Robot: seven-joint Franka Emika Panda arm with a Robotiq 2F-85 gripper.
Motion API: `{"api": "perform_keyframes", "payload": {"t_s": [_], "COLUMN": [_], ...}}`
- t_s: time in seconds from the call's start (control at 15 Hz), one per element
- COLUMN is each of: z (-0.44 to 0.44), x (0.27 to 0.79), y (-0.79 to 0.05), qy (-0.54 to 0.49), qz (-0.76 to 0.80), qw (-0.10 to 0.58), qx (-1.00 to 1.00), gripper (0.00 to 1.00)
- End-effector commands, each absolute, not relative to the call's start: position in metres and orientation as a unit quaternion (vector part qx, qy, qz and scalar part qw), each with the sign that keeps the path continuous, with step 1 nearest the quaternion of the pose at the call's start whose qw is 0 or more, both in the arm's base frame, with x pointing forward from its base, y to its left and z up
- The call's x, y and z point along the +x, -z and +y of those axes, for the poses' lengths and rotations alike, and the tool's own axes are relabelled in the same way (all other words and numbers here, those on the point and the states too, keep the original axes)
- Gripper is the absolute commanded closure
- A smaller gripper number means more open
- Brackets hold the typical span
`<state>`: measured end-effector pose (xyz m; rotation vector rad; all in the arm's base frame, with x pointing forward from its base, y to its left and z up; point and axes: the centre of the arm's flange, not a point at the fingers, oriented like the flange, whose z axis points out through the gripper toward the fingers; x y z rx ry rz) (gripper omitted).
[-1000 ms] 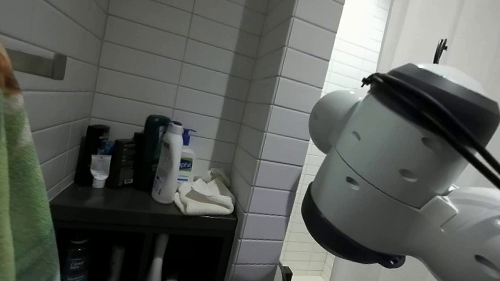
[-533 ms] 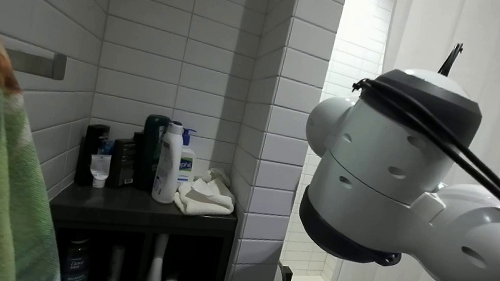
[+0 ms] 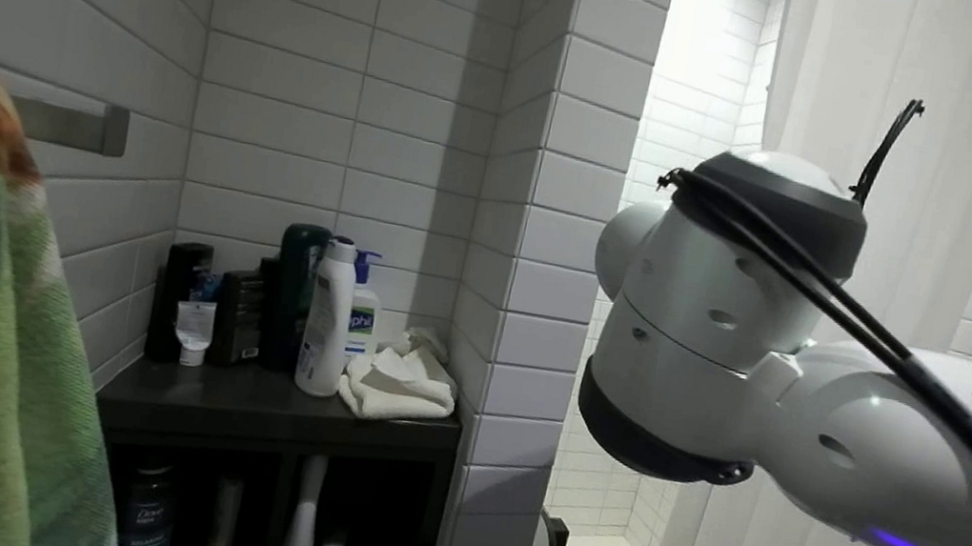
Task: Slide the white shower curtain to the right
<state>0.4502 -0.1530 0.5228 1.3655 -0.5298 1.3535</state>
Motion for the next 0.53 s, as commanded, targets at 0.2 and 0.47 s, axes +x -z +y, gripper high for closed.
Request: {"api": "perform_keyframes", "payload": {"t_s": [0.2,0.47], "z": [-0.251,-0.3], "x": [0.462,0.457], "y": [-0.517,-0.52], "qy": [-0.527,-0.501], "qz": [-0.247,-0.262], "qw": [0.588,0.612], "qx": [0.562,0.552], "gripper": [1.0,1.0]}}
